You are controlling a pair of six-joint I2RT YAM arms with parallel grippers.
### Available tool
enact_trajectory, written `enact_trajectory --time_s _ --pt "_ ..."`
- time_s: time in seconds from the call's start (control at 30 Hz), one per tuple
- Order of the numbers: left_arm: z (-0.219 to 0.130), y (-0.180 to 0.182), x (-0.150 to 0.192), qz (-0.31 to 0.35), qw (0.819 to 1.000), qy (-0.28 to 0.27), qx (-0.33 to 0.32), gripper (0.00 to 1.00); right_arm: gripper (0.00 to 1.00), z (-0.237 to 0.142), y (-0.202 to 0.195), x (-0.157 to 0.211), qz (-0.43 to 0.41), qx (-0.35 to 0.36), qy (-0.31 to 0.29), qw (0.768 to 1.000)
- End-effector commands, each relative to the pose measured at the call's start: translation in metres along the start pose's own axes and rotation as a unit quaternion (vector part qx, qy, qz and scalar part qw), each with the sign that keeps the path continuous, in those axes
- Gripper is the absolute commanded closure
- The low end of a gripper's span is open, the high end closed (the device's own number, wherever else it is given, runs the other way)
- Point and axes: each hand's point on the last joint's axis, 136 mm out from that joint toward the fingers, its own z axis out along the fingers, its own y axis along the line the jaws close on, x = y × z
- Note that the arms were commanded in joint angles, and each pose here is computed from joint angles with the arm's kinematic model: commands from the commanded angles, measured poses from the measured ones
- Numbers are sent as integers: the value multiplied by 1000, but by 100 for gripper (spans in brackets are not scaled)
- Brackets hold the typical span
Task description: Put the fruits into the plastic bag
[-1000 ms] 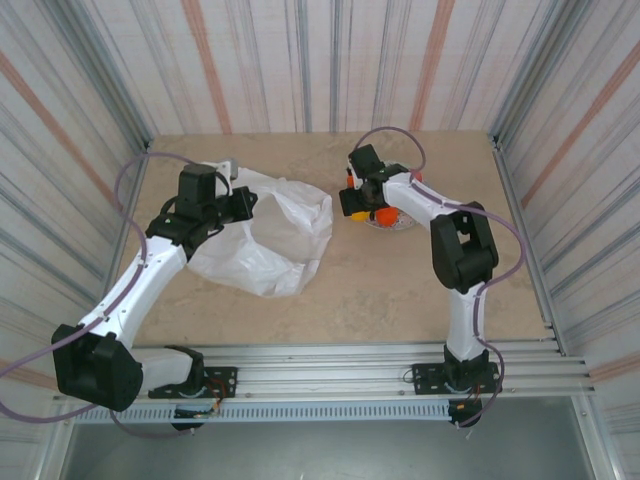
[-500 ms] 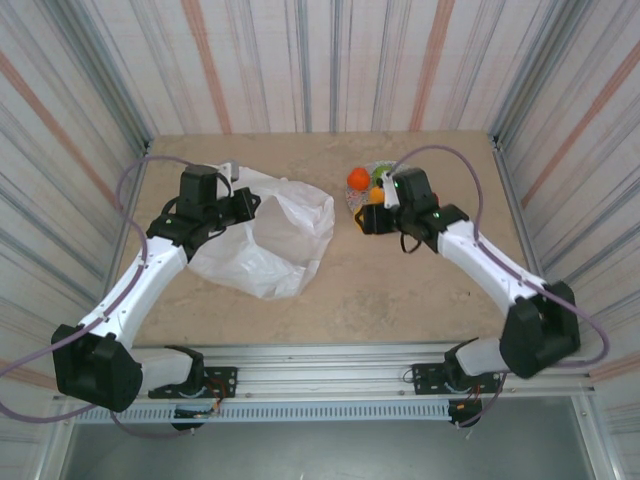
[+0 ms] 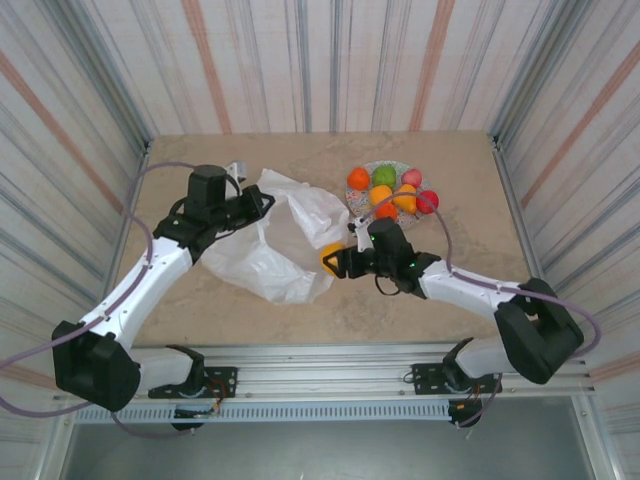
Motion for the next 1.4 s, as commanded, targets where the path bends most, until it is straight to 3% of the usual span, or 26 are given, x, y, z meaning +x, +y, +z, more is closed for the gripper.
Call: enact_trajectory --time_s 0.0,0.3,0.43,0.67,0.9,1.1,1.37 --pt "-2 -19 -5 -26 999 -12 32 100 37 7 17 -13 2 -24 -53 998" --pt "9 -11 -1 -48 998 -28 16 100 37 -13 15 7 -10 11 -85 996" --pt "12 -15 3 -49 998 -23 24 100 37 -9 20 8 -5 -5 -91 996" --pt "21 -18 17 -55 998 -10 26 100 38 17 46 -23 -51 -10 -150 987" --pt "28 -29 32 -35 998 29 38 99 38 23 29 -78 -79 49 -196 976" --pt "29 -34 39 -16 998 45 40 99 38 29 -8 -99 -71 86 -191 975" --pt "34 -46 33 -2 997 49 56 99 37 53 -7 -77 -95 54 -121 987"
